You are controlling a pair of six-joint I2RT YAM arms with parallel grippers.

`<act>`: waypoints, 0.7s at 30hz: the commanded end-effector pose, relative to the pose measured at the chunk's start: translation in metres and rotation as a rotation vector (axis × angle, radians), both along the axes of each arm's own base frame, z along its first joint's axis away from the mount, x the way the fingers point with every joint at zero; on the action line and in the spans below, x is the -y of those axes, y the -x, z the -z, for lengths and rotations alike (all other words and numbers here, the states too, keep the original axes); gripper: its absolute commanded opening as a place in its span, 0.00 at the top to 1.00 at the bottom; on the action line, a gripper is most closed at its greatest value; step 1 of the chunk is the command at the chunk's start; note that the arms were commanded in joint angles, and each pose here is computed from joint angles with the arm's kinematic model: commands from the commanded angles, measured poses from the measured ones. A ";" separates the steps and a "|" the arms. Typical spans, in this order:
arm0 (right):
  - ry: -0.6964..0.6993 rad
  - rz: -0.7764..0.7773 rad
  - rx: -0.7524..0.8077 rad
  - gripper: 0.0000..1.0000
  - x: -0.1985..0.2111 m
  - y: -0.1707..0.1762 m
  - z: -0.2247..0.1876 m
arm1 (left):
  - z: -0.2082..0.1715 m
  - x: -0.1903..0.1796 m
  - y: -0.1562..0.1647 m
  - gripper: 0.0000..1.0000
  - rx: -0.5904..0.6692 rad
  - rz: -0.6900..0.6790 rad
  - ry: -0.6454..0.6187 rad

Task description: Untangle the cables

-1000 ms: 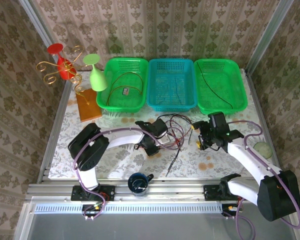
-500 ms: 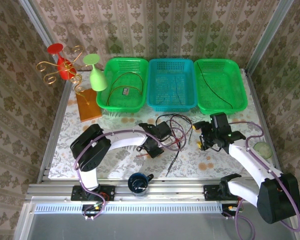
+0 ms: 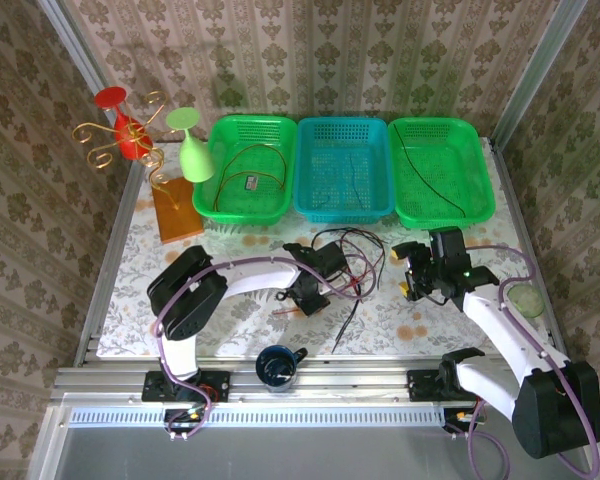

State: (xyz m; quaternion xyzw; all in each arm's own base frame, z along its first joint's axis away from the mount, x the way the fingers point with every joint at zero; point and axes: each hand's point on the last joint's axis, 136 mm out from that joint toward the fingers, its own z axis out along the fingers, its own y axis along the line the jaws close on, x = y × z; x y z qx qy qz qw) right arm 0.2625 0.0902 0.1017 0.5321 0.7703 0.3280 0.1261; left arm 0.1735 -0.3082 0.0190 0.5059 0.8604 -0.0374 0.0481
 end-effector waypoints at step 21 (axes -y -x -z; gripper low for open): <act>-0.082 -0.162 0.209 0.22 -0.026 -0.014 -0.029 | -0.165 0.019 -0.034 1.00 0.091 -0.098 0.407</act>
